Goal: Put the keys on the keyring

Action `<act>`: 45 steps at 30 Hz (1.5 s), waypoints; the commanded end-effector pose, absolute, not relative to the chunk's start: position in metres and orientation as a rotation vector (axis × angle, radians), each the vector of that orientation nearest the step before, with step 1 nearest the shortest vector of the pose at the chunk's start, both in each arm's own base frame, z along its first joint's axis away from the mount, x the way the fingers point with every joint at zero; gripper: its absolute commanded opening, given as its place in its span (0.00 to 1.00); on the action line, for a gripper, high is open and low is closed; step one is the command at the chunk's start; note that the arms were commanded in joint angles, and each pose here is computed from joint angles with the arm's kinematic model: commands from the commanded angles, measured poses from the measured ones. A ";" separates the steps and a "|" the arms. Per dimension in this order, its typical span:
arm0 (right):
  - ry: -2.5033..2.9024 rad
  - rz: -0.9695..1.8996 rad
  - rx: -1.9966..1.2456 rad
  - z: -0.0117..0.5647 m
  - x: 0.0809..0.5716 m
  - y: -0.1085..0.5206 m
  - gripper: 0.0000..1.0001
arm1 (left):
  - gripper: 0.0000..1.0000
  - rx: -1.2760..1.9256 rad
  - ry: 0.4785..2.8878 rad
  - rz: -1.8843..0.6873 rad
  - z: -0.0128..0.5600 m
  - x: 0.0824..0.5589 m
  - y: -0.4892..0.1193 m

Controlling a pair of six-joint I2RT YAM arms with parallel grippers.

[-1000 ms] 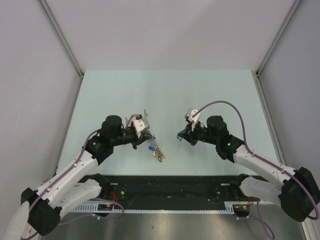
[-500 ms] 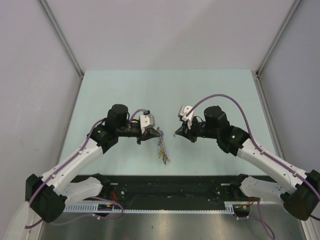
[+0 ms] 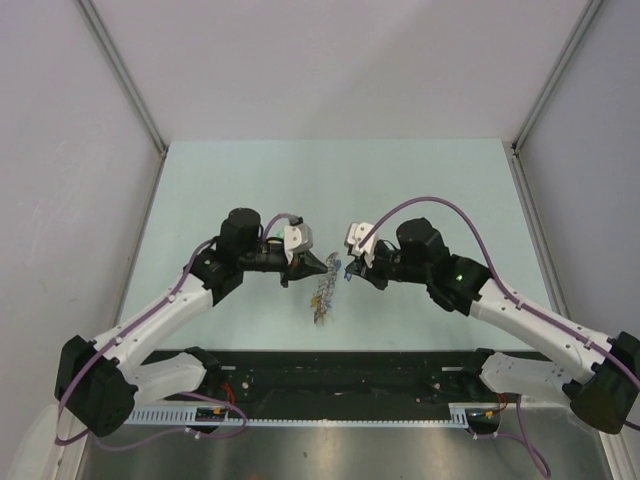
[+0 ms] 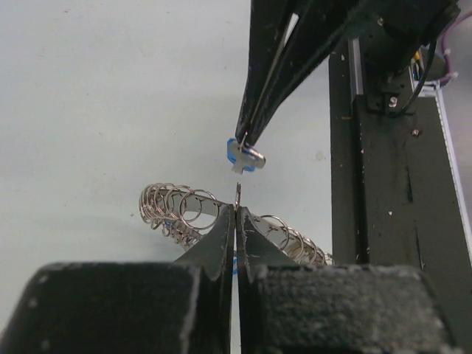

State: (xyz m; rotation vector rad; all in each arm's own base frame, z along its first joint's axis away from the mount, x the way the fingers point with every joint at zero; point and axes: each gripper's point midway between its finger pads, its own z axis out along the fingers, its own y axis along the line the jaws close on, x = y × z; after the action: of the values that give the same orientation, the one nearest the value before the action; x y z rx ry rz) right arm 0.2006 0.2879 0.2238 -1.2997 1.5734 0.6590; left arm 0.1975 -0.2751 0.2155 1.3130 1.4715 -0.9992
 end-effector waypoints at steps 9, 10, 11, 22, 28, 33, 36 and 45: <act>1.463 0.537 -1.249 0.256 0.213 0.301 0.00 | 0.01 1.229 1.448 -1.033 0.233 0.207 -0.286; 1.461 0.541 -1.245 0.257 0.213 0.302 0.00 | 0.00 1.225 1.453 -1.028 0.233 0.209 -0.286; 1.458 0.540 -1.241 0.259 0.212 0.303 0.00 | 0.00 1.223 1.451 -1.024 0.234 0.210 -0.286; 1.459 0.592 -1.223 0.260 0.210 0.312 0.00 | 0.00 1.217 1.469 -1.020 0.230 0.211 -0.287; 1.468 0.586 -1.227 0.256 0.212 0.315 0.00 | 0.00 1.226 1.464 -1.029 0.230 0.209 -0.288; 1.465 0.593 -1.238 0.254 0.211 0.317 0.00 | 0.00 1.227 1.462 -1.027 0.230 0.209 -0.288; 1.470 0.589 -1.243 0.252 0.212 0.316 0.00 | 0.01 1.229 1.459 -1.030 0.231 0.209 -0.288; 1.462 0.615 -1.253 0.252 0.208 0.319 0.00 | 0.00 1.234 1.454 -1.033 0.231 0.207 -0.288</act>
State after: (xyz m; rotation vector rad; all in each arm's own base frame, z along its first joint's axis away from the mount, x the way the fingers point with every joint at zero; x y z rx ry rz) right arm 0.2065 0.3077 0.2242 -1.2868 1.5374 0.5788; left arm 0.2069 -0.2799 0.2047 1.2276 1.5697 -1.0226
